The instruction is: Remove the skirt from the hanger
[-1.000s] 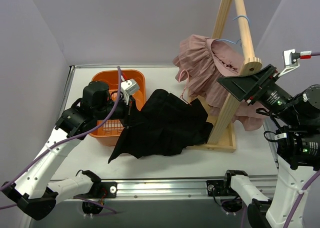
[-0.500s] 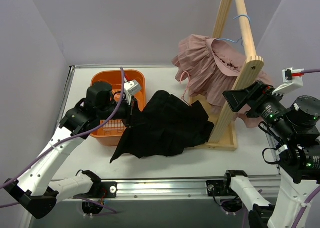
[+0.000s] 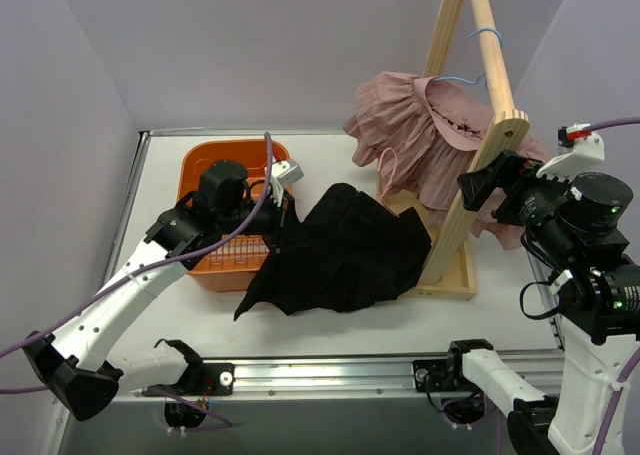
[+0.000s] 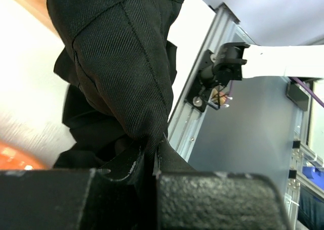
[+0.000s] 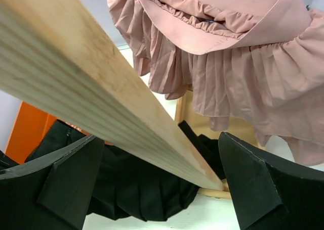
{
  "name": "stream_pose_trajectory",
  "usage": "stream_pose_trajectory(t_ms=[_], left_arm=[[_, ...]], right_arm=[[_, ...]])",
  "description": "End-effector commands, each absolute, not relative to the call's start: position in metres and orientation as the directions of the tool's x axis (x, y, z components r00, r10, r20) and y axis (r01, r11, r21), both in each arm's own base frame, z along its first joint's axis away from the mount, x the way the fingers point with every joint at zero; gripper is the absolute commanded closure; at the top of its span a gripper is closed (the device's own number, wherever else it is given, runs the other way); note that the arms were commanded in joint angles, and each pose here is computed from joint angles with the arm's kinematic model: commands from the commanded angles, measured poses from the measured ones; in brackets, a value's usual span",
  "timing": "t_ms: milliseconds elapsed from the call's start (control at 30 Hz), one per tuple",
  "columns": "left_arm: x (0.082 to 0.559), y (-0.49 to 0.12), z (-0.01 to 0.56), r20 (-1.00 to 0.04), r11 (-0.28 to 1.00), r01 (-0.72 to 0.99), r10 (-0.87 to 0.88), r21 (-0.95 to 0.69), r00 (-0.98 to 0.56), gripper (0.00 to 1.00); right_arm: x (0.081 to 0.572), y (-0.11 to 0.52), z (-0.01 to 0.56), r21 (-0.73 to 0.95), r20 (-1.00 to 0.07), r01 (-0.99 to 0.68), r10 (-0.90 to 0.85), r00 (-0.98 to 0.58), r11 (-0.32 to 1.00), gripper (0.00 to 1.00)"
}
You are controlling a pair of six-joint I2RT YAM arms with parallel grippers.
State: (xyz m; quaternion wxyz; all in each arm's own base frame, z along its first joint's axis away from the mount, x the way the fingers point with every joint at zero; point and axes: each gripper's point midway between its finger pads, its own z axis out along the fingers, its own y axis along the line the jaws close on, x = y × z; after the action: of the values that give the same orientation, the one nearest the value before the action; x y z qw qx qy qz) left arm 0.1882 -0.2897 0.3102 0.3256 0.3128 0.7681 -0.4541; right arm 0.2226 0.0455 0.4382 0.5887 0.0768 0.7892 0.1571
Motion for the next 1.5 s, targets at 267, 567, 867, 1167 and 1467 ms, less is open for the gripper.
stream_pose_trajectory(t_ms=[267,567,867,1167,1467], left_arm=[[0.188,-0.360,0.342,-0.852,0.221,0.853,0.134,-0.473,-0.507,0.98],[0.188,-0.355,0.339,-0.857,0.241,0.860,0.157,-0.449,-0.491,0.98],[0.190,-0.346,0.329,-0.852,0.268,0.862,0.197,-0.430,-0.486,0.98],[0.192,-0.349,0.324,-0.844,0.259,0.859,0.203,-0.442,-0.496,0.98],[0.206,-0.336,0.326,-0.845,0.335,0.840,0.182,-0.427,-0.502,0.98]], right_arm=[[0.222,-0.027,0.431,0.156,-0.941,0.317,0.238,-0.240,0.936,0.09],[0.209,-0.057,0.433,0.007,-0.959,0.467,0.138,-0.248,0.884,0.07],[0.180,-0.029,0.479,0.188,-0.954,0.294,0.246,-0.171,0.937,0.05],[0.165,-0.014,0.553,0.257,-0.966,0.126,0.255,0.029,0.958,0.03],[0.193,0.074,0.627,0.317,-0.928,-0.385,0.367,0.062,0.867,0.04]])
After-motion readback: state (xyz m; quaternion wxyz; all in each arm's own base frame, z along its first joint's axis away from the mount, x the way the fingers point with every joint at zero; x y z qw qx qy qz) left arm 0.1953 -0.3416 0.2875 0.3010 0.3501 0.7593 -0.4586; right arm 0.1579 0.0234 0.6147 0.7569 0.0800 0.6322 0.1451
